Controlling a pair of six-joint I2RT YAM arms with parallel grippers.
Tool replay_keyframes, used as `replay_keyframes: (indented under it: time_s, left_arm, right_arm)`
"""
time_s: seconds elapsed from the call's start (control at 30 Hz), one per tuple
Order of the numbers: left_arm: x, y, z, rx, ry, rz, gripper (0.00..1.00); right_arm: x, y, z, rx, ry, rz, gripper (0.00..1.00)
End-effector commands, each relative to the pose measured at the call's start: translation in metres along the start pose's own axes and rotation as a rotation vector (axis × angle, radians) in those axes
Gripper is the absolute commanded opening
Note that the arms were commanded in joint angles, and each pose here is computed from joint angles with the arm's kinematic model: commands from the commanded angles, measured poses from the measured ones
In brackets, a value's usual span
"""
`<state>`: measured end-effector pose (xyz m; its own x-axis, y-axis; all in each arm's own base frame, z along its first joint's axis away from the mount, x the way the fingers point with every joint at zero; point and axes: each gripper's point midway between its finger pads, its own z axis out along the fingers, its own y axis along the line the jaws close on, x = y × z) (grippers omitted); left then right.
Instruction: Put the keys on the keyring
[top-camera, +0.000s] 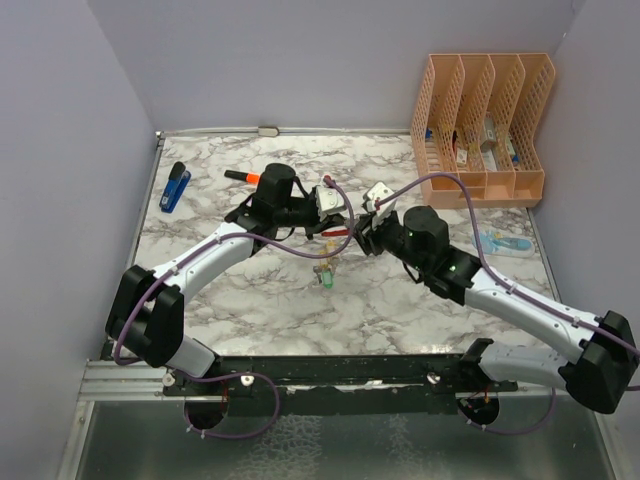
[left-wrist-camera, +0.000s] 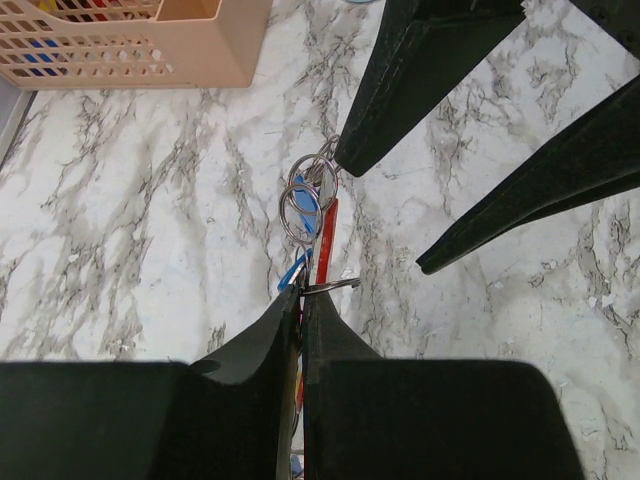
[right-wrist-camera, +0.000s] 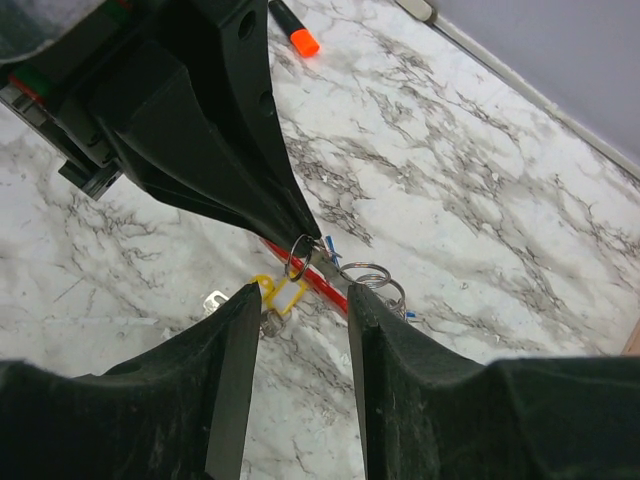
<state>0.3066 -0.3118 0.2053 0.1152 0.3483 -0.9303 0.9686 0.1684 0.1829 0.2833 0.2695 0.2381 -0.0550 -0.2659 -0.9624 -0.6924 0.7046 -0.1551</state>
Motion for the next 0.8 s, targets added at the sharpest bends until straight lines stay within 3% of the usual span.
replay_keyframes:
  time_s: [0.0, 0.77]
  left_arm:
    - [-0.019, 0.008, -0.002, -0.019, -0.018, 0.040, 0.00]
    - [-0.034, 0.003, -0.003, 0.014, -0.044, -0.061, 0.00]
  right_arm:
    - [-0.005, 0.006, 0.006, -0.040, -0.017, 0.007, 0.41]
    - [0.008, 0.000, 0.025, 0.007, -0.006, -0.014, 0.34]
